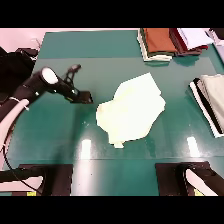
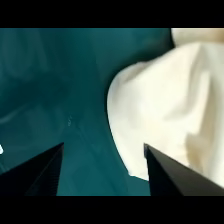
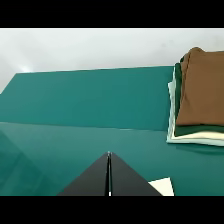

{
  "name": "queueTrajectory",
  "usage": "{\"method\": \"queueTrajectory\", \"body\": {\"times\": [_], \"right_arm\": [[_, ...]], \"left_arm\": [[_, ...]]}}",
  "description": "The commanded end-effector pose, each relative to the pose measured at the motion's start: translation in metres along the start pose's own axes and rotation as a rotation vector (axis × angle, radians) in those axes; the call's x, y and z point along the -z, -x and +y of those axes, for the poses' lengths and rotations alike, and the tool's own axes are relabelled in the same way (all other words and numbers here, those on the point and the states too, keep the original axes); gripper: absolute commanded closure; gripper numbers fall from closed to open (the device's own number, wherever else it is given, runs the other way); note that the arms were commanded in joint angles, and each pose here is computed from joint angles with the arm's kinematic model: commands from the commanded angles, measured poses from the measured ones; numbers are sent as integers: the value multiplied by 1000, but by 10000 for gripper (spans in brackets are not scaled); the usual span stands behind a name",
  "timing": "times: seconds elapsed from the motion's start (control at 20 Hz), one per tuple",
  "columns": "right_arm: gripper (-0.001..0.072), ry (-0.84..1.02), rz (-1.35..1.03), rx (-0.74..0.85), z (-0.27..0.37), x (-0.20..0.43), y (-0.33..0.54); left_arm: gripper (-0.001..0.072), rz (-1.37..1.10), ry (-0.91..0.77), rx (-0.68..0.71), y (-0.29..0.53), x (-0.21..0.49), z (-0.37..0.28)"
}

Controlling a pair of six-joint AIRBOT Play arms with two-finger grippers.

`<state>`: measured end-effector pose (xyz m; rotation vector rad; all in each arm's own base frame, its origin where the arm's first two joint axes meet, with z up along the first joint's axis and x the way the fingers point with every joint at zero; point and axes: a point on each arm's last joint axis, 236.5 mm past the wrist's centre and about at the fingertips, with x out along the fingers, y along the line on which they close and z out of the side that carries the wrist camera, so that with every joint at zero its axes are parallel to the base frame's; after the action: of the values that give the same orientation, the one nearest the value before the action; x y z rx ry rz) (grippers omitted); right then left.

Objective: Fold the shirts.

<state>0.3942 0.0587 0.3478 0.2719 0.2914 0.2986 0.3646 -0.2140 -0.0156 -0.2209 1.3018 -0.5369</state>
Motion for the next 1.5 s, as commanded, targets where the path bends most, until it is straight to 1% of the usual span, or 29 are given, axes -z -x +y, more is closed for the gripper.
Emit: {"method": "queueTrajectory", "body": {"times": [0.0, 0.1, 0.25, 0.3, 0.35, 0.4, 0.45, 0.55, 0.65, 0.8, 0.9, 0.95, 1.0, 1.1, 1.25, 1.35, 1.45], "right_arm": [[690, -6, 10, 0, -1, 5, -2], [689, -6, 14, -2, -1, 6, -2], [689, -6, 35, -5, 0, 10, -2], [690, -6, 36, -5, 0, 11, -2], [690, -6, 36, -5, 0, 11, -2], [690, -6, 37, -6, 0, 11, -2], [690, -6, 41, -6, 0, 12, -2], [690, 16, 87, 16, -5, 23, -1], [690, 71, 221, 81, -23, 53, 2], [689, 64, 526, 157, -57, 133, 4], [689, 1, 672, 166, -74, 194, -5], [688, -35, 737, 173, -84, 228, -11], [663, -69, 792, 183, -94, 260, -16], [246, -164, 917, 184, -105, 326, -23], [238, -375, 1041, 116, -89, 399, -39], [237, -414, 1080, 61, -73, 423, -51], [238, -413, 1090, 12, -56, 434, -67]], "left_arm": [[125, 30, 26, 30, -43, 32, -10], [125, 58, -1, 32, -60, 41, -21], [126, 93, 33, 48, -73, 50, -27], [177, 87, 41, 59, -73, 48, -30], [366, 78, 39, 61, -72, 45, -31], [537, 65, 38, 61, -72, 42, -31], [685, 53, 32, 61, -70, 37, -32], [684, -14, 35, 68, -48, 7, -30], [684, -164, 43, 74, 3, -44, -22], [684, -399, 54, 59, 93, -106, -4], [684, -473, 57, 43, 129, -121, 5], [684, -479, 53, 31, 134, -121, 8], [684, -465, 52, 26, 133, -118, 10], [684, -419, 51, 20, 125, -109, 12], [684, -391, 47, 9, 121, -103, 16], [684, -391, 47, 9, 121, -103, 16], [684, -392, 47, 8, 121, -103, 16]]}}
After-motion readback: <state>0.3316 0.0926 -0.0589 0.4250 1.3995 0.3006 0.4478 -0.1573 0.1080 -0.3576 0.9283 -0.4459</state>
